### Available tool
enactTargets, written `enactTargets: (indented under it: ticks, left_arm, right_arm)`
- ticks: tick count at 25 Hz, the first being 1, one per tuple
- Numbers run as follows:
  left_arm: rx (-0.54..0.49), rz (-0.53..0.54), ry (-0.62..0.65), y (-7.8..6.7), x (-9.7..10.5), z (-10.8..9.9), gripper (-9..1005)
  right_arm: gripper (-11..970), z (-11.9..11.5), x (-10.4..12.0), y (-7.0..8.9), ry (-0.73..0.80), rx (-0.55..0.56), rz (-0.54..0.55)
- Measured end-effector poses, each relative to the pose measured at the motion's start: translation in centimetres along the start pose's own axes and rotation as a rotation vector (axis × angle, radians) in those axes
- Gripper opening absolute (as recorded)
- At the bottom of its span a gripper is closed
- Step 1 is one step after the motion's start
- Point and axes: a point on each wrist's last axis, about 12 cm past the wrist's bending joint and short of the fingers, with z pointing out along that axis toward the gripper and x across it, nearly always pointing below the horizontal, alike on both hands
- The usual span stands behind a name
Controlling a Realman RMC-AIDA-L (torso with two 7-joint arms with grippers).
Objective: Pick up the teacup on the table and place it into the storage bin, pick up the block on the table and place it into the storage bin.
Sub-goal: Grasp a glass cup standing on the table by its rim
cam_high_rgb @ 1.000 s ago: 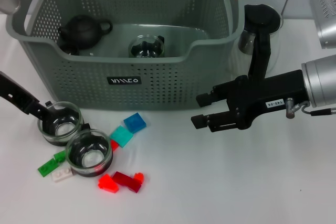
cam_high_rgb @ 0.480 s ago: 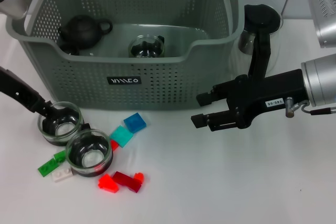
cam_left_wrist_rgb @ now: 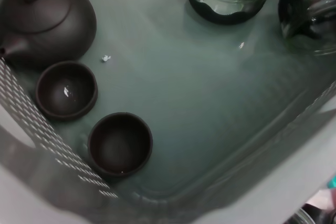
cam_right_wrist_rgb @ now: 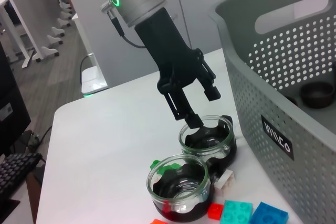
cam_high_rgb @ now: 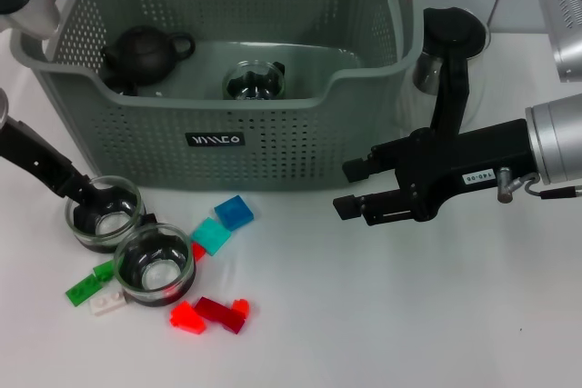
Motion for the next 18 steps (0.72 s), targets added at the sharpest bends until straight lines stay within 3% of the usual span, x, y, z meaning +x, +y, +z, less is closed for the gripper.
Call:
enactTargets:
  ticks: [18]
  left_arm:
    - [-0.004,0.013,0.029,-0.1,0.2,2.4,795]
  right_arm:
    - [610,0.0,-0.1,-0.1,0.002,0.008,0.002]
